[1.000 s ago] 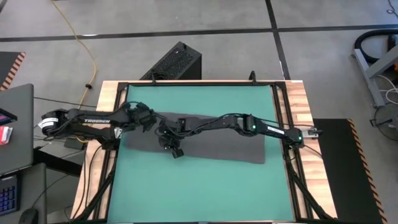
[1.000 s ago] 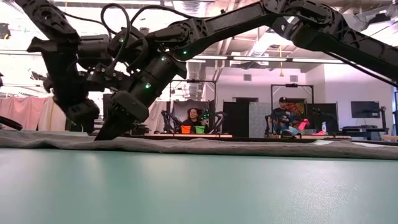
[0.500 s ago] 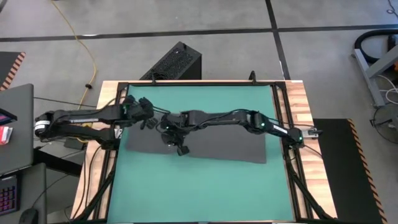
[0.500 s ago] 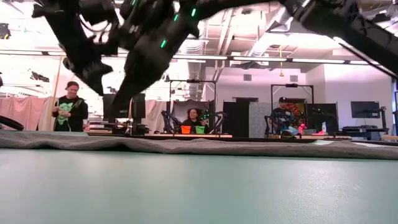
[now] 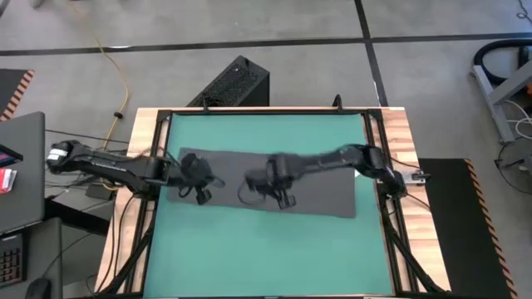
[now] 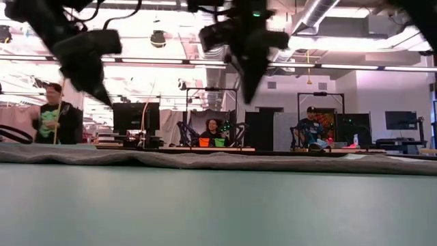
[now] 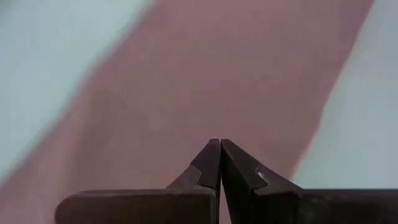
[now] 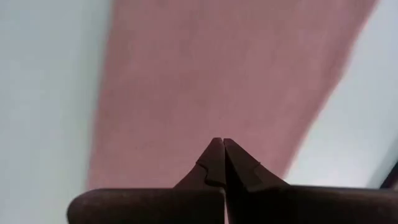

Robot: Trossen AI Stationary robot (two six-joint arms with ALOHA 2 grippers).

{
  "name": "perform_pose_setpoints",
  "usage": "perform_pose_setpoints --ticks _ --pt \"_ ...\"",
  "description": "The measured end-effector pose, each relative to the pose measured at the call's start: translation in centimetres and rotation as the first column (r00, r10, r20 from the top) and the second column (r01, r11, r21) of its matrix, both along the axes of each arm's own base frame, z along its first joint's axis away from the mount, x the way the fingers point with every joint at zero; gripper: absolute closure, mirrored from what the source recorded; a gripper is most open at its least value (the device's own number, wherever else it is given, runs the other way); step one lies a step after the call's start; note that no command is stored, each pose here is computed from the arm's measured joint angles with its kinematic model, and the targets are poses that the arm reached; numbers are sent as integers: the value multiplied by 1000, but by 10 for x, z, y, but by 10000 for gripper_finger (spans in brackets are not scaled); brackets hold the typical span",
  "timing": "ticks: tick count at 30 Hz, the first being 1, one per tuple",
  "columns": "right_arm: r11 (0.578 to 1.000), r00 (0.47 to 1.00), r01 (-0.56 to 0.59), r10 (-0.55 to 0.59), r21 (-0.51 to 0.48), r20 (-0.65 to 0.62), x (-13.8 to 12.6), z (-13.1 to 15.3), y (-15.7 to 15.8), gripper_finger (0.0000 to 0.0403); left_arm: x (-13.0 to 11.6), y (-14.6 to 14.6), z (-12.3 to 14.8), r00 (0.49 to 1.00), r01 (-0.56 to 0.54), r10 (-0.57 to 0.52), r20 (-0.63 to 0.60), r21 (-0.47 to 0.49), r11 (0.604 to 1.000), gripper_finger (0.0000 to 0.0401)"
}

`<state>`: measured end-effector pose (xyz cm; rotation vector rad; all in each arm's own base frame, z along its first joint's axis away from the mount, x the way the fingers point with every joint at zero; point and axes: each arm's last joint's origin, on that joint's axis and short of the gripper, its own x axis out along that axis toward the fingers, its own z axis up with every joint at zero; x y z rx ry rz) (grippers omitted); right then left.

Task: Roll towel
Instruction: Roll the gray towel

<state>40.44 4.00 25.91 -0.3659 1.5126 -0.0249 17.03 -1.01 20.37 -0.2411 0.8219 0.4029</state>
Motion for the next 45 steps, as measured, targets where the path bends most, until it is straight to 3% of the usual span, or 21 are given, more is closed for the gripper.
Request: perform_pose_setpoints --ticks 3,8,13,23,26,29,35,38,39,42,45 --pt "999 1000 24 -24 -24 6 -30 -14 18 394 1 -15 -13 997 -45 45 -60 -9 999 401" --pt "994 985 110 -107 -17 134 -70 -24 37 394 1 -32 -30 981 -143 135 -141 -49 989 401" --pt "985 948 168 -175 47 264 -97 -19 53 393 -4 -36 -51 920 -253 234 -315 -20 967 401" --pt "989 930 145 -144 25 337 -109 -16 71 392 1 -19 -78 787 -327 324 -525 89 941 401" --pt "988 923 154 -147 8 357 -109 -16 71 392 5 -6 -81 766 -339 362 -531 146 930 401" --pt "977 897 207 -171 -44 408 -108 -15 70 392 12 10 -77 761 -367 447 -470 256 894 401" --pt "953 847 299 -242 -48 474 -103 -14 62 383 41 57 -60 834 -248 402 -378 394 885 401" --pt "951 833 308 -253 -34 492 -101 -13 61 379 56 81 -50 872 -286 412 -264 407 867 401" --pt "951 833 308 -253 -33 493 -100 -13 61 379 61 85 -44 889 -287 395 -232 391 874 401" --pt "951 840 308 -251 -42 481 -102 -13 61 382 76 80 -28 955 -201 247 -163 253 946 401" --pt "944 837 328 -271 -38 475 -104 -14 61 384 90 57 -15 997 -28 36 -65 121 992 401"
